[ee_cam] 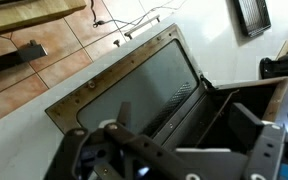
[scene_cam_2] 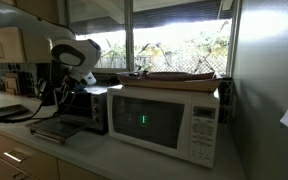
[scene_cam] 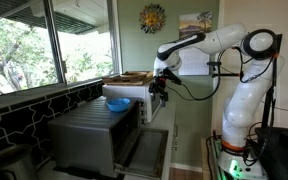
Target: Open the oven door then move the blue bowl from inside the oven to the top of it and close the oven door
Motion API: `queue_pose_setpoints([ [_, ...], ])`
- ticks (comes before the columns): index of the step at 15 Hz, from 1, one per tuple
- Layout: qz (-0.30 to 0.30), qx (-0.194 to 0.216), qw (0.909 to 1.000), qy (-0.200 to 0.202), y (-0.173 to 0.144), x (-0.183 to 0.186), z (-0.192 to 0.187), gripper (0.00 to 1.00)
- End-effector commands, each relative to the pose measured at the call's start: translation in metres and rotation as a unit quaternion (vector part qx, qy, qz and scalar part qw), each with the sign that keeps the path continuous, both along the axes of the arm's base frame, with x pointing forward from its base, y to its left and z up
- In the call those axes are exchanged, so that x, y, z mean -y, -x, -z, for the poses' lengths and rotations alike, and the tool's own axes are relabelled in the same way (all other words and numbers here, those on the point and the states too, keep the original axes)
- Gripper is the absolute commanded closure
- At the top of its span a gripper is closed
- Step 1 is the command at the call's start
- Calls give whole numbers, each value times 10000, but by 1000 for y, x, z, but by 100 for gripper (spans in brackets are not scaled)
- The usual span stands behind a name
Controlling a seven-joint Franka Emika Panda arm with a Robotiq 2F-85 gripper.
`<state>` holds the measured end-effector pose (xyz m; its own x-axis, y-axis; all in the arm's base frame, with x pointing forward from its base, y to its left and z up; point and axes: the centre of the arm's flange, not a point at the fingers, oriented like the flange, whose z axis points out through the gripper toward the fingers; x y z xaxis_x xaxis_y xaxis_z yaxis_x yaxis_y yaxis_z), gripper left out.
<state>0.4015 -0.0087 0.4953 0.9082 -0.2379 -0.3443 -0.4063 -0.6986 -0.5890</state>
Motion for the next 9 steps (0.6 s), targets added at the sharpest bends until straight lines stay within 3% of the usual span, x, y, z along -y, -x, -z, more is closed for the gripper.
queue_pose_setpoints([
  [1,-770,579,9948,-334,3,28,42,0],
  [5,-1241,1074,9847,-587,9,44,88,0],
  [9,-1360,1428,9791,-490,11,54,120,0],
])
